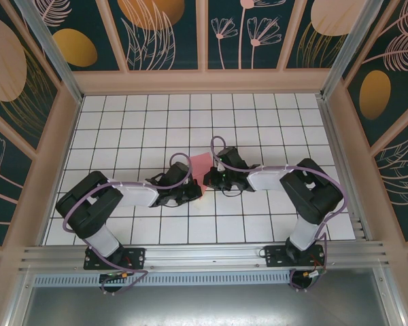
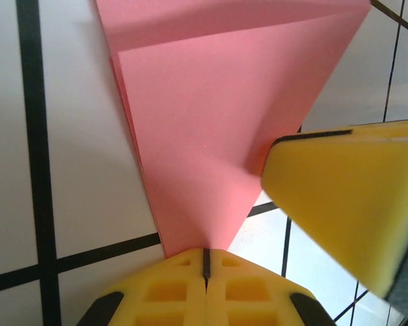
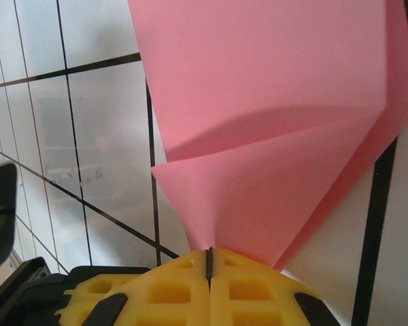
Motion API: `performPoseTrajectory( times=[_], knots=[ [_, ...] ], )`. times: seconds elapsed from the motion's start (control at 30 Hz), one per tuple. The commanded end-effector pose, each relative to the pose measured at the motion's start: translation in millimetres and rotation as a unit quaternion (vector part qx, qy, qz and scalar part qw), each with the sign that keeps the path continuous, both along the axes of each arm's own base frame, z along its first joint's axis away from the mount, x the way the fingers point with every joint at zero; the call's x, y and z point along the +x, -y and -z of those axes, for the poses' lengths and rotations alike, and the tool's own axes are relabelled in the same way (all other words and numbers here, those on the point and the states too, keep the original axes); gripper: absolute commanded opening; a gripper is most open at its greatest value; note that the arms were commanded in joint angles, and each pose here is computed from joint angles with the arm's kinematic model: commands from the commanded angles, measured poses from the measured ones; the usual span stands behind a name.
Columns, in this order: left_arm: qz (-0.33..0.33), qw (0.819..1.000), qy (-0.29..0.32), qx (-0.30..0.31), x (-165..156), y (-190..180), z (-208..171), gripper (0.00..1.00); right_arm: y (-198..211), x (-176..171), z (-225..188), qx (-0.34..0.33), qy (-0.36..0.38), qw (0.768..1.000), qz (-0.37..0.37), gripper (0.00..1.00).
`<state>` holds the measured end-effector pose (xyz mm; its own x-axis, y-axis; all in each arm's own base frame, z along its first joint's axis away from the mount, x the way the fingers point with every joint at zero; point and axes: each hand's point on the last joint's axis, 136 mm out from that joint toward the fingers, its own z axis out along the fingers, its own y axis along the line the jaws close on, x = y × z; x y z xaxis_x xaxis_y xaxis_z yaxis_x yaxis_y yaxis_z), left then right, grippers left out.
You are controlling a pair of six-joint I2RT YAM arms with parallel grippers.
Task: Fold a paper plane with a square sheet of paper (pick it up from the middle)
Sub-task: Fold the paper at the center of the table.
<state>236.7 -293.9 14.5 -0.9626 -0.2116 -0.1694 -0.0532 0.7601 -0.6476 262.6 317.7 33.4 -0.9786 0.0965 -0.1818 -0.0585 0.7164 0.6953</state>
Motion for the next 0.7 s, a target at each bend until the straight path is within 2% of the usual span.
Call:
performPoseTrajectory(
  times=[0.0, 0.23, 0.4, 0.67],
  knots=[
    [0.000, 1.000, -0.018, 0.016, -7, -4, 14, 0.00, 0, -9, 14, -0.016, -0.017, 1.000, -0.017, 0.00],
    [-0.002, 0.999, -0.021, 0.026, -9, -8, 17, 0.00, 2, -8, 20, -0.030, -0.023, 0.999, -0.015, 0.00],
    [-0.002, 0.999, -0.021, 0.032, -9, -10, 18, 0.00, -7, -16, 6, -0.014, -0.018, 0.999, -0.030, 0.00],
    [-0.002, 0.999, -0.019, 0.032, -8, -9, 19, 0.00, -6, -32, 19, -0.015, -0.053, 0.998, -0.015, 0.00]
  ],
)
